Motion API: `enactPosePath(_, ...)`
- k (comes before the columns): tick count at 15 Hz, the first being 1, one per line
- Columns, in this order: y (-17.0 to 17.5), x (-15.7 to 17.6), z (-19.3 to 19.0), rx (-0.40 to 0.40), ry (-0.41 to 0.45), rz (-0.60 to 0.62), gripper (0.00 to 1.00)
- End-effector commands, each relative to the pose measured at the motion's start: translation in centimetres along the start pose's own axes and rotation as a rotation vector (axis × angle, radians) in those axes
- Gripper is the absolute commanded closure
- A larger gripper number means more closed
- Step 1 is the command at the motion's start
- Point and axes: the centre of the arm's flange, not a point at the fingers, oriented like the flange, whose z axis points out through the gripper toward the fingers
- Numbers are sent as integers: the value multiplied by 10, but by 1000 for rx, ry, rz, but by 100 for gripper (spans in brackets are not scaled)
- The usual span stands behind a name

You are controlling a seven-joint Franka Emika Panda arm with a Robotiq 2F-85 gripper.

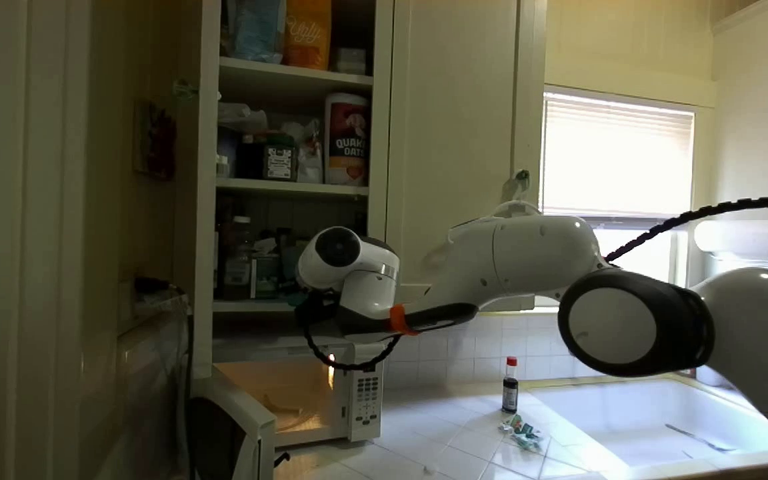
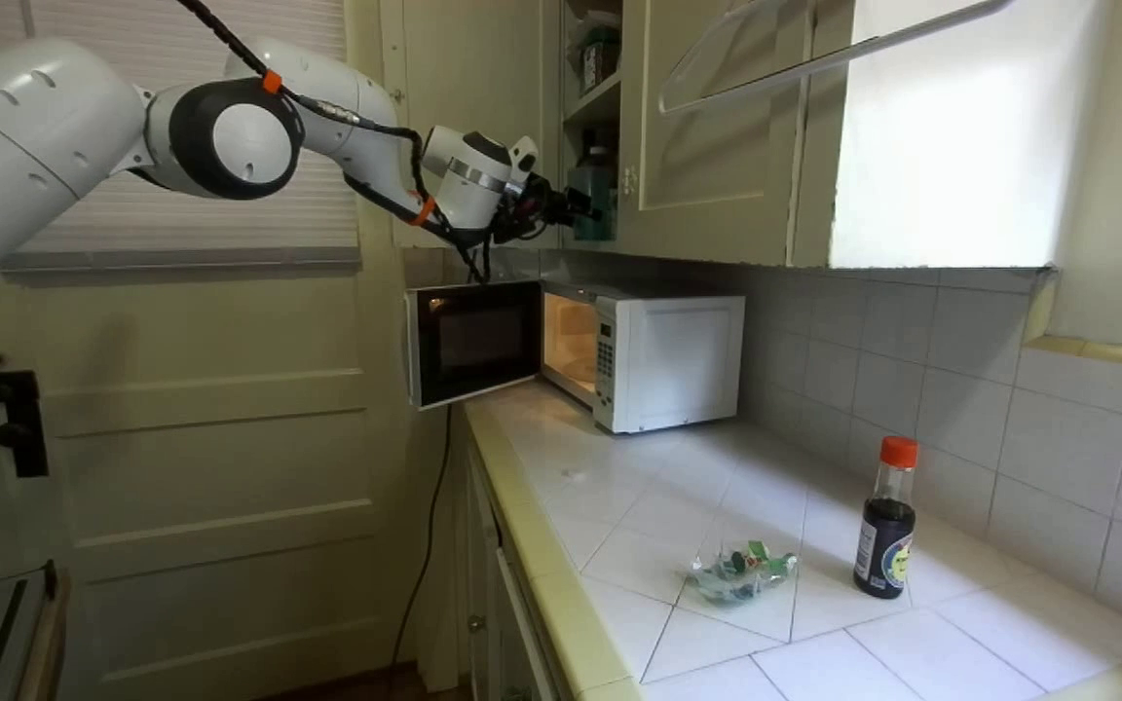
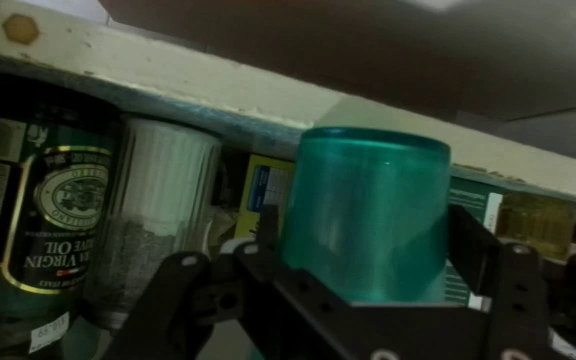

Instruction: Put the green cup in the microwave

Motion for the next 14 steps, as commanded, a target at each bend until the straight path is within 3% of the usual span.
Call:
enactPosePath(1,28,-36,-65,36,-61,5,44)
enactPosePath(3,35,-39,-73,-2,-87,16,44)
enactPosePath(9,43,-71,-100,64,-173,-107,44)
enactPosePath(14,35,-130,-126,157,-282,-140,44)
